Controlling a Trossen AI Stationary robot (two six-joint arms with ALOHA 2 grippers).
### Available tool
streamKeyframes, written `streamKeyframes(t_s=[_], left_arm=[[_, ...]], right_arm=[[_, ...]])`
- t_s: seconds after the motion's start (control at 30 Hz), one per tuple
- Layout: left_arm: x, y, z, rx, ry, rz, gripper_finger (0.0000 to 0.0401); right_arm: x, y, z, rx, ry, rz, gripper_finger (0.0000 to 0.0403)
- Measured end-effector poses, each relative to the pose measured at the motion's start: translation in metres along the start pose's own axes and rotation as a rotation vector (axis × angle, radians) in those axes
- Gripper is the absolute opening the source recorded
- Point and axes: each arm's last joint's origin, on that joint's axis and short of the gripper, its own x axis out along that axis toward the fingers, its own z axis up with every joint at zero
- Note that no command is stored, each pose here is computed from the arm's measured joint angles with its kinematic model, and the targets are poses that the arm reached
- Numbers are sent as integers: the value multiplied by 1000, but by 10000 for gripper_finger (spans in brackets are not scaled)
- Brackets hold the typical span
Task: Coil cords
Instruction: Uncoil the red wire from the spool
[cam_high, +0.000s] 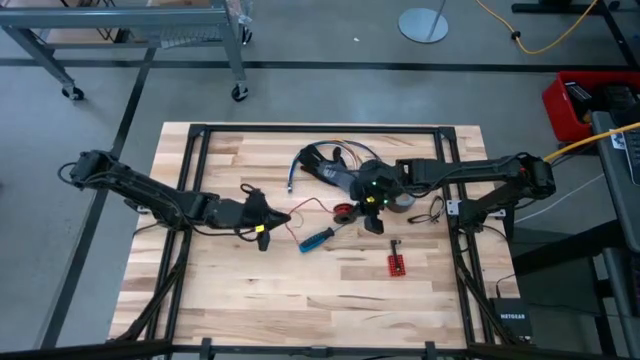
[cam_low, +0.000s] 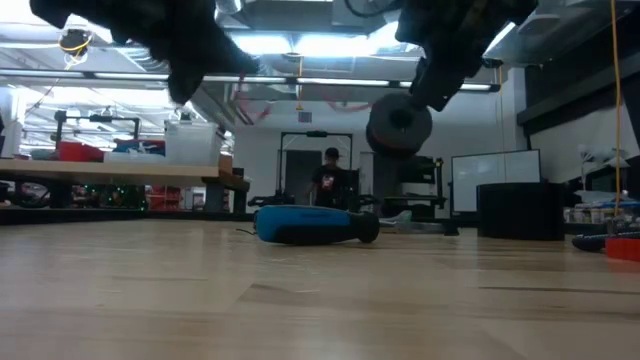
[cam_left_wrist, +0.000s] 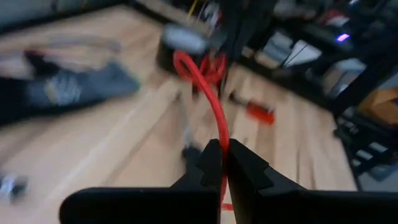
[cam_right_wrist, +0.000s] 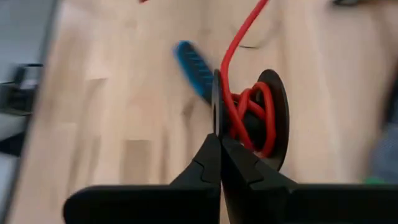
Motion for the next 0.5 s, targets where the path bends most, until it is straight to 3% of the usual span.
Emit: streamKeyframes(t_s=[0.2, 0.5], left_arm=[[1, 0, 22, 86, -177, -37, 0], [2, 11, 44, 161, -340, 3, 0]], right_arm=[[4, 9, 11, -70, -98, 236, 0], [4, 36, 40, -278, -390, 381, 0]])
